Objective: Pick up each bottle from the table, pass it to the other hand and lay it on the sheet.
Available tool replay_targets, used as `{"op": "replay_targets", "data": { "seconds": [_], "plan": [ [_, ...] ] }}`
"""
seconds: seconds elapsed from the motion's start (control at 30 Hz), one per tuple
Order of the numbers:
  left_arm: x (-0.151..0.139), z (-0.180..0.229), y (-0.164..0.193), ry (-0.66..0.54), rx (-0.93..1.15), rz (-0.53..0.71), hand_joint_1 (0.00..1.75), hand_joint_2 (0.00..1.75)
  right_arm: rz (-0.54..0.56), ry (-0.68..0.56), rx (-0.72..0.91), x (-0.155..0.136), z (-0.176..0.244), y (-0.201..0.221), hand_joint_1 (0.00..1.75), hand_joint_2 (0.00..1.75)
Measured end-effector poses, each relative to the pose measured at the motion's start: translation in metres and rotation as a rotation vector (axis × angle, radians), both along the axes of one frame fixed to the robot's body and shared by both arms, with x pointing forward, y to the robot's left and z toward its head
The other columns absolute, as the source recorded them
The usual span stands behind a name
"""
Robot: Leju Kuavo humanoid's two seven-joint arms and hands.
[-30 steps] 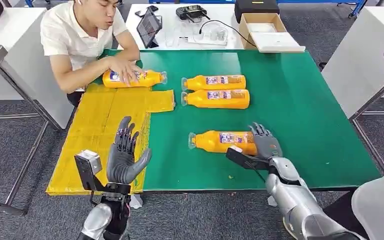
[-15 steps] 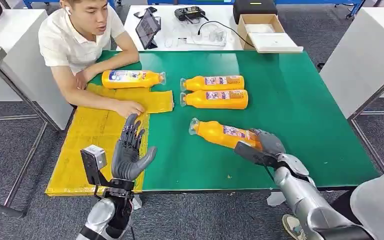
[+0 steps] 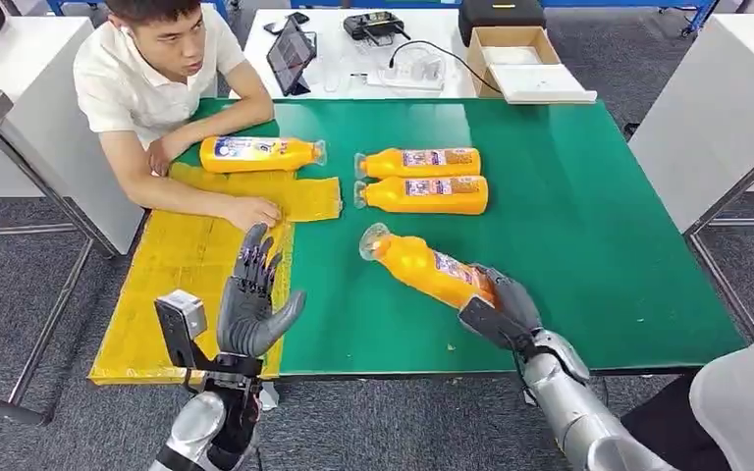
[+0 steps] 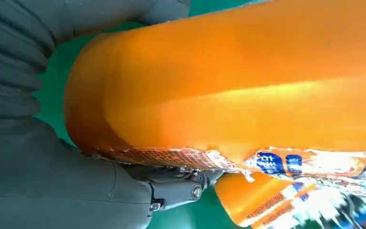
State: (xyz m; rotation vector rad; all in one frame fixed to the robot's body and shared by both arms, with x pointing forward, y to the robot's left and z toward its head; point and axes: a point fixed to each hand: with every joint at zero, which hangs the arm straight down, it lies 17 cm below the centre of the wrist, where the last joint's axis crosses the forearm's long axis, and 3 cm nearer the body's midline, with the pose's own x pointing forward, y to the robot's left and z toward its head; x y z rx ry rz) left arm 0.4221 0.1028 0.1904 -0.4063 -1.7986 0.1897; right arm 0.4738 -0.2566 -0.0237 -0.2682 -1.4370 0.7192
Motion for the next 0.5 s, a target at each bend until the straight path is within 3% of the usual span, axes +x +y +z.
{"op": "replay_targets", "data": {
  "seconds": [0.1,0.2,0.5],
  "plan": [
    [-0.009,-0.005,-0.008,-0.003,0.019,-0.017,0.0,1.75,-0.006,-0.044,0.14,-0.013,0.014,0.028,1.75,1.75],
    [-0.019,-0.001,-0.018,-0.083,0.146,0.006,0.0,1.75,0.026,-0.079,0.24,-0.027,0.032,0.06,1.75,1.75],
    [-0.038,0.002,-0.057,-0.131,0.225,-0.086,0.0,1.75,0.136,-0.2,0.357,-0.044,0.09,0.123,1.75,1.75]
  ]
}}
